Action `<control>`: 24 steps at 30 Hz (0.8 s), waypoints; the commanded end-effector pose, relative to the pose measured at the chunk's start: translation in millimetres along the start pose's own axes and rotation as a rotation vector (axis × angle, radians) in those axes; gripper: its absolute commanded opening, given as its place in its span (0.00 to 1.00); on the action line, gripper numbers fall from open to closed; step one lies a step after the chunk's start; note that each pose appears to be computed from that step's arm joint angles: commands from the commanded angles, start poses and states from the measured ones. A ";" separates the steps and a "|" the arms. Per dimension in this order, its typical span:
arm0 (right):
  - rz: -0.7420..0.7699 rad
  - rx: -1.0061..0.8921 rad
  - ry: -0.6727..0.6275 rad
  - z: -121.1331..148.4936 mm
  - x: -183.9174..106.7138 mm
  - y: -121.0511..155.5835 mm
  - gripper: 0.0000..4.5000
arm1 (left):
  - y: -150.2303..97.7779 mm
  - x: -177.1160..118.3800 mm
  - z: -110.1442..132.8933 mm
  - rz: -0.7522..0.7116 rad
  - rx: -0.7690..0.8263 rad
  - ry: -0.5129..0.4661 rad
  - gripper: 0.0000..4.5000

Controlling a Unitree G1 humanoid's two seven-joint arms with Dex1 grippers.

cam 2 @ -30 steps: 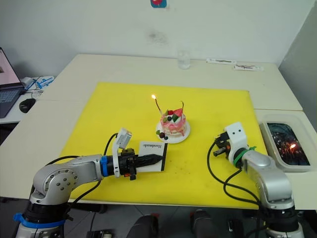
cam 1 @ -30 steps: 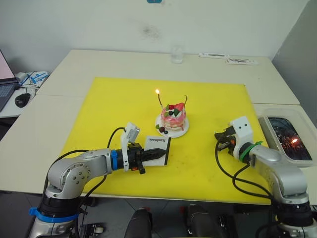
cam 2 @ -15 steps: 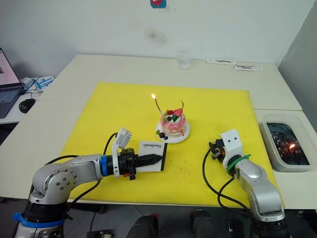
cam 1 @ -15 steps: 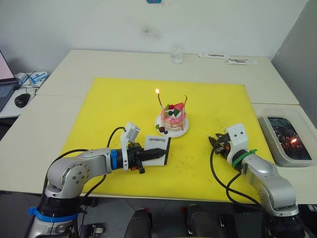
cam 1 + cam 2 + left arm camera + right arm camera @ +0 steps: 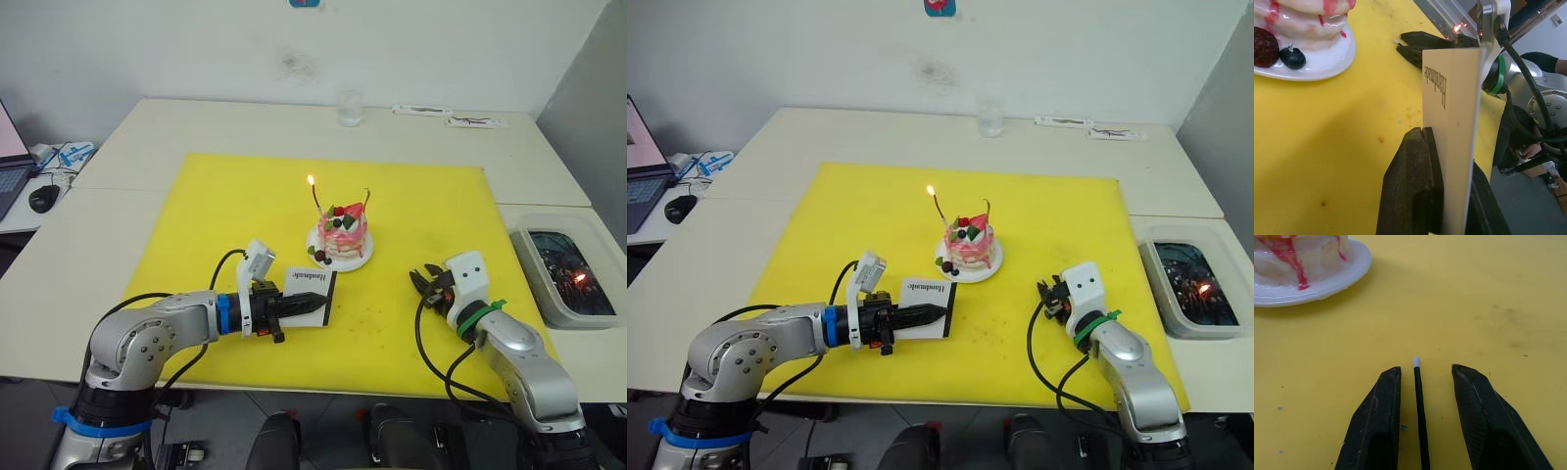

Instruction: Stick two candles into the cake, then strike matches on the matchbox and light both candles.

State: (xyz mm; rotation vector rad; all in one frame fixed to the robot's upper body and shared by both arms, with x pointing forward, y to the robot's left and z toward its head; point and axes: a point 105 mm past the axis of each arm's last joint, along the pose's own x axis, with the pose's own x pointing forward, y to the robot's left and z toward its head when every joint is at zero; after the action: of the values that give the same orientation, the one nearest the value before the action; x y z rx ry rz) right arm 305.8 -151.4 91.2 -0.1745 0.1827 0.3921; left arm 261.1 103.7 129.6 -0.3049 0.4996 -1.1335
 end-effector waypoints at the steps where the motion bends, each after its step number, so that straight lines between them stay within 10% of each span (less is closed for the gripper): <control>1: -0.025 0.003 0.039 -6.4 -1.1 -2.7 0.34 | -6.4 -1.7 7.6 -0.025 0.029 -0.015 0.00; 6: -0.046 -0.014 0.058 -5.4 -0.9 -4.3 0.02 | -5.9 -2.0 7.5 -0.024 0.029 -0.014 0.00; 15: 0.000 -0.016 -0.020 15.3 -4.2 2.3 0.01 | -5.2 -1.7 8.9 -0.023 0.026 -0.020 0.00; 24: 0.401 -0.339 -0.162 85.7 -29.7 62.8 0.01 | -0.8 5.5 23.5 -0.026 -0.022 -0.076 0.00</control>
State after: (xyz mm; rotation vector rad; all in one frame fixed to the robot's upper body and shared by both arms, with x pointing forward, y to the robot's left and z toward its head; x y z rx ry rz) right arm 280.9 -104.6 162.3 -0.4081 0.0270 0.7232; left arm 272.8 98.3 139.2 -0.3551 0.4737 -1.1270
